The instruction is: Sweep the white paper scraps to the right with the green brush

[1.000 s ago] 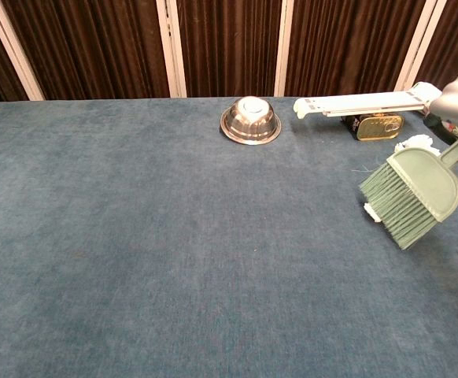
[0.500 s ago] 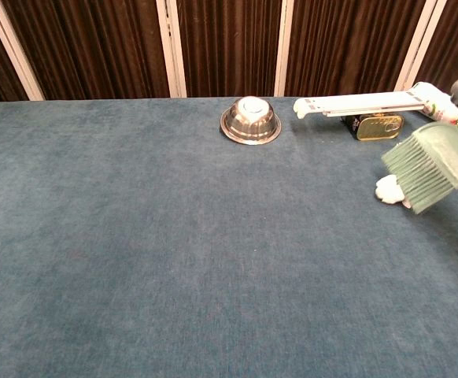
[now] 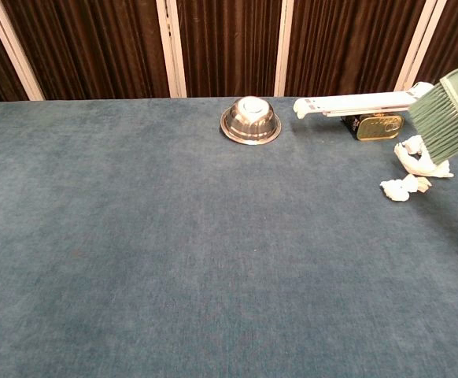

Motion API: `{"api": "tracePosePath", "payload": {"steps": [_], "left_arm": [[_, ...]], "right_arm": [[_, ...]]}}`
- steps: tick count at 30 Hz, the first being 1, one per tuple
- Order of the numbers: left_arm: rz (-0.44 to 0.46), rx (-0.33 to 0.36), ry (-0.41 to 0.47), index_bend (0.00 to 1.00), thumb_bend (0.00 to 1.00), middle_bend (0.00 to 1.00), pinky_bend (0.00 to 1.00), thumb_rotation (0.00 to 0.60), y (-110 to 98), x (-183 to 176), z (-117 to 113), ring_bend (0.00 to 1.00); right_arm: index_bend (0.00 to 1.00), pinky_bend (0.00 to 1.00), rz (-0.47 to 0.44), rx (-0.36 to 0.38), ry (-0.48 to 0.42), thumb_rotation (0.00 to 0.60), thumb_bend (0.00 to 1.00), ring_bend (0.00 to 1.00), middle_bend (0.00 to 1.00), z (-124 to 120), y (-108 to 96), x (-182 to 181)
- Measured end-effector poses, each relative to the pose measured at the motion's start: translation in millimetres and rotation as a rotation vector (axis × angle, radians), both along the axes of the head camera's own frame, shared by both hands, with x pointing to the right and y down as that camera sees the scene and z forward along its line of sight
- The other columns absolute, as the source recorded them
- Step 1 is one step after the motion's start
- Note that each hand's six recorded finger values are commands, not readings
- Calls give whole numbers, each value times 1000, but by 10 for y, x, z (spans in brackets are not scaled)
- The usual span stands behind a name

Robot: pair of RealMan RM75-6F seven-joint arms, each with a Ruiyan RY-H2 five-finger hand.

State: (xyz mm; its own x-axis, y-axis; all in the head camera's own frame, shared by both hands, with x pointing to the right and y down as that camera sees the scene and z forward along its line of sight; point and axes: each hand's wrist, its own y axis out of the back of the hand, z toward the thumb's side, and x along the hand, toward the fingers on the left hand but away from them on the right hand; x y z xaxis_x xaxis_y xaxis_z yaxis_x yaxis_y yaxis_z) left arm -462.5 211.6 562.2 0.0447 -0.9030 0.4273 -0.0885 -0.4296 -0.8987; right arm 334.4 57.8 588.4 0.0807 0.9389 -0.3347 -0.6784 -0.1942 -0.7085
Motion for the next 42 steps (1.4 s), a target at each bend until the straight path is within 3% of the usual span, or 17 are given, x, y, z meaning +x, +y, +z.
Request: {"api": "tracePosePath", "payload": {"steps": [9, 13, 17, 20, 23, 25, 28, 36, 38, 39, 41, 42], "left_arm": [[8, -1, -5, 0, 0, 0, 0, 600, 11, 17, 6, 0], [14, 2, -8, 0, 0, 0, 0, 600, 16, 34, 9, 0], [16, 3, -11, 0, 0, 0, 0, 600, 18, 38, 13, 0], [13, 3, -11, 0, 0, 0, 0, 600, 18, 33, 13, 0], [10, 4, -11, 0, 0, 0, 0, 600, 14, 22, 9, 0], [8, 4, -10, 0, 0, 0, 0, 600, 13, 16, 6, 0], [6, 5, -8, 0, 0, 0, 0, 600, 12, 8, 2, 0], [4, 4, -10, 0, 0, 0, 0, 600, 18, -2, -4, 0], [5, 5, -11, 0, 0, 0, 0, 600, 20, -1, -7, 0], [5, 6, -12, 0, 0, 0, 0, 600, 21, -1, -9, 0], [5, 9, -14, 0, 0, 0, 0, 600, 21, -3, -15, 0], [6, 10, -15, 0, 0, 0, 0, 600, 21, -4, -19, 0]], "right_arm": [[833, 883, 8, -88, -231, 600, 442, 989, 956, -145, 535, -76], [833, 883, 16, -160, -306, 600, 443, 989, 956, -62, 867, -132], [827, 883, 25, -211, -360, 600, 442, 990, 956, 63, 1064, -250], [709, 883, 33, -244, -389, 600, 443, 989, 956, 179, 1182, -345], [463, 883, 32, -266, -387, 600, 442, 981, 956, 295, 1266, -403], [240, 883, 26, -269, -362, 600, 427, 975, 956, 361, 1298, -408], [27, 883, 25, -270, -318, 600, 371, 972, 956, 440, 1330, -379], [0, 843, 75, -269, -216, 600, 328, 944, 953, 502, 1375, -155], [0, 793, 83, -257, -201, 600, 328, 891, 904, 473, 1368, -90], [0, 734, 86, -250, -196, 600, 328, 821, 832, 456, 1364, -62], [0, 558, 90, -231, -186, 600, 328, 624, 638, 406, 1355, 11], [0, 422, 92, -222, -184, 600, 328, 477, 505, 381, 1353, 45]]}}
